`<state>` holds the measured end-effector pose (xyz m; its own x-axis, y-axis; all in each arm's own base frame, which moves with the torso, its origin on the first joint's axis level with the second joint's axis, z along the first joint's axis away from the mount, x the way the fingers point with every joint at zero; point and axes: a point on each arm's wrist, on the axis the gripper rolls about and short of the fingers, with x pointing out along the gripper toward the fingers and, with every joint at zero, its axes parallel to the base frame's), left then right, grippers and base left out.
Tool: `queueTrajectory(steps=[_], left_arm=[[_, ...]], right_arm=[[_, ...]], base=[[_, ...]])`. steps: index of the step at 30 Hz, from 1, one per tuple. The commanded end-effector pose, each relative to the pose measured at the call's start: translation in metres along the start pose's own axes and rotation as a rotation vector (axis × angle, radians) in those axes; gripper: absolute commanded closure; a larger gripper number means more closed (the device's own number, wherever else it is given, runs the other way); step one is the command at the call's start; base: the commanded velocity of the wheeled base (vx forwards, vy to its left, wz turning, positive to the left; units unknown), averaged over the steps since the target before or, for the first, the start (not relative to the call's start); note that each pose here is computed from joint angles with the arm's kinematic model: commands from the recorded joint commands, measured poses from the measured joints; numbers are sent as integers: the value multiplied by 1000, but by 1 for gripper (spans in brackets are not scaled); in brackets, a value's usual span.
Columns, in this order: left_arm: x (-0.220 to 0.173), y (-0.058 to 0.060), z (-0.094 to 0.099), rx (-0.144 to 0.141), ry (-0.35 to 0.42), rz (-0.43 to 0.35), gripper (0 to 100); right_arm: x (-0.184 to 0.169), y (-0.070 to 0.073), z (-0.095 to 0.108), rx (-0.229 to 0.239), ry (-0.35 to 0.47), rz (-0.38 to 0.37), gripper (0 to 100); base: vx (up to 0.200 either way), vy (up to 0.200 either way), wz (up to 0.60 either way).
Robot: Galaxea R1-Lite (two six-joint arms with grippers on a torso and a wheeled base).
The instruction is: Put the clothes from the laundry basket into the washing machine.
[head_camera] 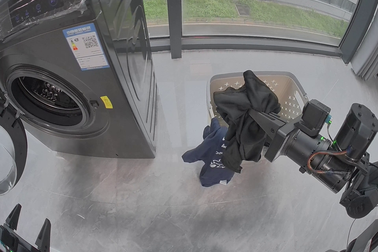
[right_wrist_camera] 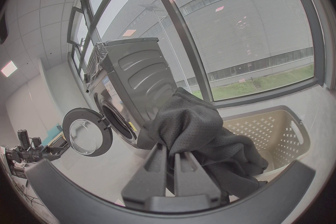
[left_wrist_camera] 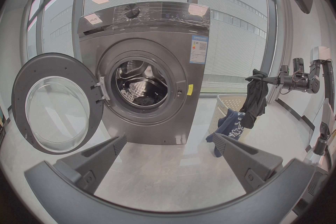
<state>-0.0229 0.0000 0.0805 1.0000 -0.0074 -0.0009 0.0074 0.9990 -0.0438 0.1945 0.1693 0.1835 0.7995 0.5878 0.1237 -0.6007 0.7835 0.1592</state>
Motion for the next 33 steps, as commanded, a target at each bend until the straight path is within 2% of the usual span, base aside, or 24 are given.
queueTrajectory(steps=[1, 8, 33], left_arm=[[1, 0, -5, 2, 11, 0, 0], [1, 0, -5, 7, 11, 0, 0], [1, 0, -5, -1, 11, 0, 0]], right_arm=[[0, 3, -1, 3, 3, 9, 100], [0, 7, -5, 5, 4, 26, 100], [2, 7, -4, 10, -10, 30, 100]], base=[[0, 0, 0], [0, 0, 0], [-200, 0, 0]])
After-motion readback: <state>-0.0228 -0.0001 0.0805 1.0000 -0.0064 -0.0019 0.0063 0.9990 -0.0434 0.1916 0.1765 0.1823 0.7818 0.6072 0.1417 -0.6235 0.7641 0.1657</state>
